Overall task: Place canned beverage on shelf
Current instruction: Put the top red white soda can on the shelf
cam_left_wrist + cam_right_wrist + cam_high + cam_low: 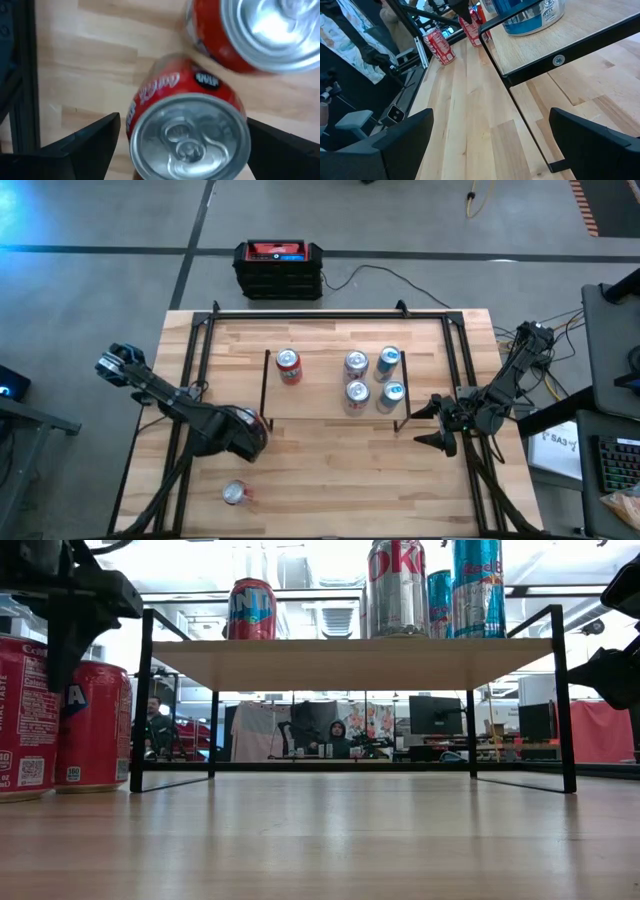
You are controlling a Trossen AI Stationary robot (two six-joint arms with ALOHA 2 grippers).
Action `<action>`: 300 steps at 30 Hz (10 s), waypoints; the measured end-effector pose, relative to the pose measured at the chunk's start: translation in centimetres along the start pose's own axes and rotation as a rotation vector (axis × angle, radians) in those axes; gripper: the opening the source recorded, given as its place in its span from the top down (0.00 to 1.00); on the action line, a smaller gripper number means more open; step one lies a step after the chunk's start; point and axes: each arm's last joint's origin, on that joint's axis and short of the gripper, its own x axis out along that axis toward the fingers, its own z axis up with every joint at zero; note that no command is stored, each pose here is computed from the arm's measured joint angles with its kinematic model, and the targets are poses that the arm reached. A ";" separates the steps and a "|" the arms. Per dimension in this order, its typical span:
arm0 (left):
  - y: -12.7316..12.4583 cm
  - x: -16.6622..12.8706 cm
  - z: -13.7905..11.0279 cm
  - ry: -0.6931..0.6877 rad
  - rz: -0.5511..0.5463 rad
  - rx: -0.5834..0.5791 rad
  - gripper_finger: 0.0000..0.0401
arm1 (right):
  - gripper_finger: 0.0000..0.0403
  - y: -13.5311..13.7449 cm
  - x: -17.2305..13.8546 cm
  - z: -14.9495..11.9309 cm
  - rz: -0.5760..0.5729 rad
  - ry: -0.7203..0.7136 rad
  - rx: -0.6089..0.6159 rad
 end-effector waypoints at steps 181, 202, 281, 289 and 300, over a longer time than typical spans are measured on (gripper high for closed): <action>-13.9 -15.4 1.4 -0.279 -0.313 0.367 0.01 | 0.05 0.0 0.0 0.0 -0.001 0.001 -0.001; -14.2 -15.9 2.9 -0.292 -0.313 0.367 0.10 | 0.05 0.0 0.0 0.0 -0.001 0.001 -0.001; -10.6 -11.6 -6.5 -0.725 -0.319 0.738 0.65 | 0.05 0.0 0.0 0.0 -0.001 0.001 -0.001; -9.0 -8.6 -8.9 -0.946 -0.390 0.795 0.65 | 0.05 0.0 0.0 0.0 -0.001 0.001 -0.001; -8.9 -4.6 -9.9 -1.104 -0.467 0.817 0.65 | 0.05 0.0 0.0 0.0 -0.001 0.001 -0.001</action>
